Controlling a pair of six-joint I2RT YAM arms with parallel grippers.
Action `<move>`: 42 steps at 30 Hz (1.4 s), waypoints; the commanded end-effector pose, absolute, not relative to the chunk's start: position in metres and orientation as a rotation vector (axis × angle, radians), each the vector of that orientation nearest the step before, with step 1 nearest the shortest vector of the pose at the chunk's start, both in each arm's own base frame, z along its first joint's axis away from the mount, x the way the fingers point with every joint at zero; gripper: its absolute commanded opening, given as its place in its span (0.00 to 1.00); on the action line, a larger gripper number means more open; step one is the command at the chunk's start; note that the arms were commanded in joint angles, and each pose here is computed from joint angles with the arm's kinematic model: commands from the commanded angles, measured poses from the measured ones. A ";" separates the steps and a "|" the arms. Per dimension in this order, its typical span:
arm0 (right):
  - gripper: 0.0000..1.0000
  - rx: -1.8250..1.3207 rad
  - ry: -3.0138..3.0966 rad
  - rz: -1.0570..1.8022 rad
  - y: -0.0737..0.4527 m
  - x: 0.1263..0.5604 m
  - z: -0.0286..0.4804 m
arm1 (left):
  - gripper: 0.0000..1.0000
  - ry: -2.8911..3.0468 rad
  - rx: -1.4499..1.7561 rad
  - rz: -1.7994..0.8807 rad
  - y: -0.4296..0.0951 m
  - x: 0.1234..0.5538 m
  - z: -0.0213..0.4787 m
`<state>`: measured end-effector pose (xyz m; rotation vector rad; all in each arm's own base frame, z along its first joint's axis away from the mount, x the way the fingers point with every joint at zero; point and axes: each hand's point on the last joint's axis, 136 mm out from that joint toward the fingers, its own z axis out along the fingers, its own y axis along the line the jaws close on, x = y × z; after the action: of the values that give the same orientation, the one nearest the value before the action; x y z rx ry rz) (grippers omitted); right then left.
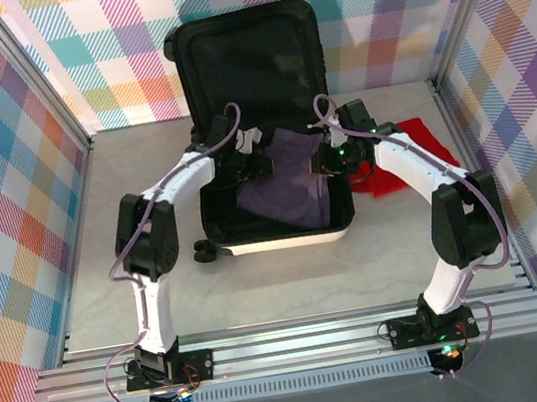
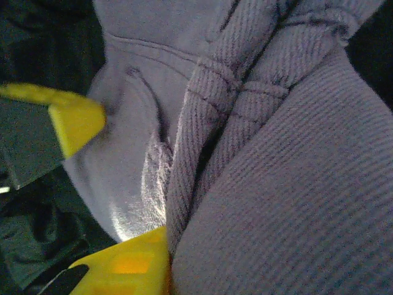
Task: Pack the luggage
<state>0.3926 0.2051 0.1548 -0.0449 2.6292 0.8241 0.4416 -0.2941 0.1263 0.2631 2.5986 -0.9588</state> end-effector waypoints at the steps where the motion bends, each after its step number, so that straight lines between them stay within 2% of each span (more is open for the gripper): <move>1: 0.22 -0.290 2.494 0.985 0.234 0.393 0.191 | 0.12 2.480 0.210 -0.961 -0.285 0.431 0.176; 6: 0.20 -0.418 2.445 1.095 0.249 0.390 0.204 | 0.12 2.479 0.136 -0.886 -0.267 0.405 0.187; 12: 0.20 -0.298 2.612 0.970 0.238 0.406 0.152 | 0.13 2.497 0.142 -0.788 -0.264 0.388 0.185; 21: 0.22 -0.070 2.775 0.662 0.205 0.417 0.093 | 0.16 2.501 0.174 -0.782 -0.272 0.386 0.185; 26: 0.28 -0.009 2.827 0.556 0.192 0.409 0.075 | 0.23 2.524 0.191 -0.776 -0.288 0.392 0.167; 36: 0.55 -0.177 2.719 0.645 0.195 0.378 0.152 | 0.28 2.572 0.162 -0.753 -0.299 0.400 0.132; 42: 0.56 -0.218 2.654 0.692 0.196 0.364 0.192 | 0.30 2.564 0.171 -0.760 -0.299 0.398 0.135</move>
<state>0.3779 0.1921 0.1797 -0.1663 2.6458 0.6641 0.3955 -0.2953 0.1195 0.1743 2.6109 -0.7444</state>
